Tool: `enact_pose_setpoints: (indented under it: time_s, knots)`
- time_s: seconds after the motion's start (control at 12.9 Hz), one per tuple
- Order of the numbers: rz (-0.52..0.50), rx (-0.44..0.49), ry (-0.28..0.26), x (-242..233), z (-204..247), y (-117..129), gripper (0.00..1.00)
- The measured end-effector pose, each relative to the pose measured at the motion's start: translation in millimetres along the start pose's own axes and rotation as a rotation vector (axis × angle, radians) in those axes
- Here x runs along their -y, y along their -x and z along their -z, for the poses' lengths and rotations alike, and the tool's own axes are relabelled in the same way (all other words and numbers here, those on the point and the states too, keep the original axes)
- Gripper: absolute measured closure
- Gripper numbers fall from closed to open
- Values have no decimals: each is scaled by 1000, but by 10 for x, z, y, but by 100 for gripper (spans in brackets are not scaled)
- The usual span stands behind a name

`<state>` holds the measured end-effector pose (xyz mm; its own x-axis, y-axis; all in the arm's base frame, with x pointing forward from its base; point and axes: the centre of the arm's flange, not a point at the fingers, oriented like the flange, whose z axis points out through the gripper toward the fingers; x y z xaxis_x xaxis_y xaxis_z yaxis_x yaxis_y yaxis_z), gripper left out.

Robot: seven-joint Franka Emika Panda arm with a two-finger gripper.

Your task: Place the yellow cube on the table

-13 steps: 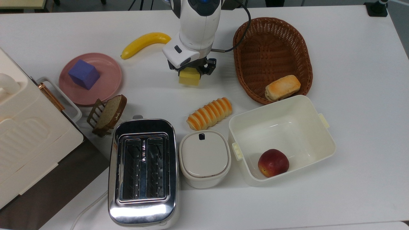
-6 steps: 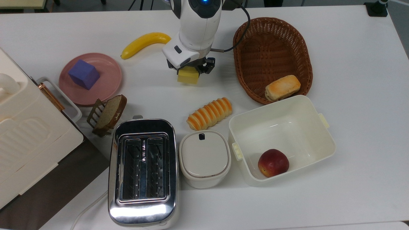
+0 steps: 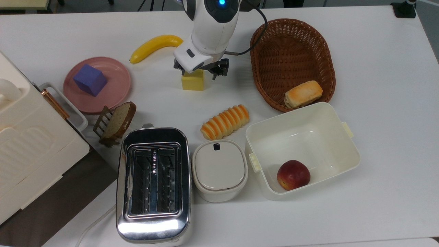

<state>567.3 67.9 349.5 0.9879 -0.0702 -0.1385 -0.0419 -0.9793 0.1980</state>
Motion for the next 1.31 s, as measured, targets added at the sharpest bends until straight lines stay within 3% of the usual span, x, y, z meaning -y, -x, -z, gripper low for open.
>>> enact_pose_setpoints:
  time_s: [0.31,0.62,0.85,1.01,1.31]
  knots:
    - [-37,-22,-4,-28,141,-28,0]
    - [-112,-130,21,-373,953,-116,0]
    - [-198,-230,7,-898,1473,-201,0]
    - [-242,-267,-44,-1253,1714,-197,0]
    - [-247,-308,-231,-1926,2242,149,0]
